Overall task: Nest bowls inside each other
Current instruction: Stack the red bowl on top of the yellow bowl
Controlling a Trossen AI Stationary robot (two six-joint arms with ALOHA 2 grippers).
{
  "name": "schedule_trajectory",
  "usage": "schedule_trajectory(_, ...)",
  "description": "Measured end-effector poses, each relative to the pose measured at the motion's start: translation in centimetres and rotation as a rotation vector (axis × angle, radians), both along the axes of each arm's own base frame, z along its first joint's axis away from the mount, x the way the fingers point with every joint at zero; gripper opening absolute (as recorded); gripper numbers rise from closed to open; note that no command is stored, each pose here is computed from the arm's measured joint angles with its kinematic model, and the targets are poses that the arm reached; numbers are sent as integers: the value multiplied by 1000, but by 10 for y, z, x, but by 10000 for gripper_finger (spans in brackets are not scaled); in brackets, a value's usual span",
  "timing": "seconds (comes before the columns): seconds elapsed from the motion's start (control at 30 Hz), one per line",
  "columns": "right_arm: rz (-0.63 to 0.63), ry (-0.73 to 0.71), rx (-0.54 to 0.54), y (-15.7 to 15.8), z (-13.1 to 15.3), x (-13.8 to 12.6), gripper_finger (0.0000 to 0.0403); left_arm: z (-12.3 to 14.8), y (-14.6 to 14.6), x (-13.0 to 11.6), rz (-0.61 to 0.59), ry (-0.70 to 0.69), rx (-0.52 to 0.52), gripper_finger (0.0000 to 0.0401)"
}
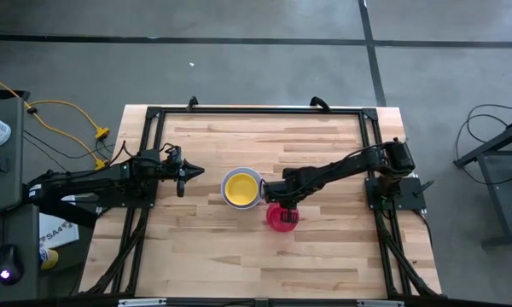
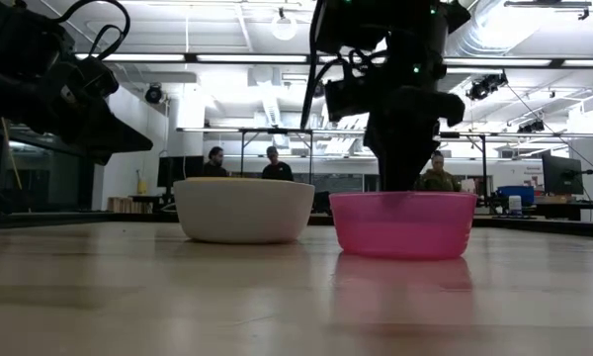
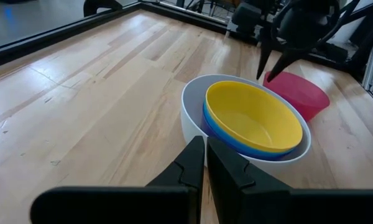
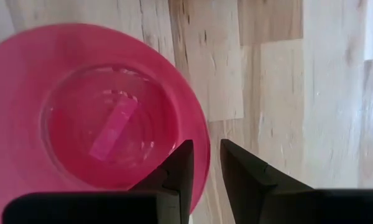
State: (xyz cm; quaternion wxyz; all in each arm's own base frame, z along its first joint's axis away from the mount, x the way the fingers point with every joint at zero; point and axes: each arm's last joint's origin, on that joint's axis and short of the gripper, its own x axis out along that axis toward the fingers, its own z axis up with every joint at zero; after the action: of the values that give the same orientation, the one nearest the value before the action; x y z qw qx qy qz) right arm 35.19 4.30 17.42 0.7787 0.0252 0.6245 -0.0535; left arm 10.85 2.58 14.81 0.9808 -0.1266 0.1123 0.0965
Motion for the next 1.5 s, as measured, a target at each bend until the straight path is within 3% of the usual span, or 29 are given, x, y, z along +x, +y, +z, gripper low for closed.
schedule_trajectory(0.77, -17, -20, 7, -4, -3, 4, 73, 0, 0, 0, 1, 0, 0, 19)
schedule_trajectory(1.17, -17, -20, 11, -3, -3, 4, 9, 0, 0, 0, 1, 1, 0, 19)
schedule_trajectory(1.5, -13, -15, 36, -3, -3, 4, 6, 0, 0, 0, 1, 1, 0, 19)
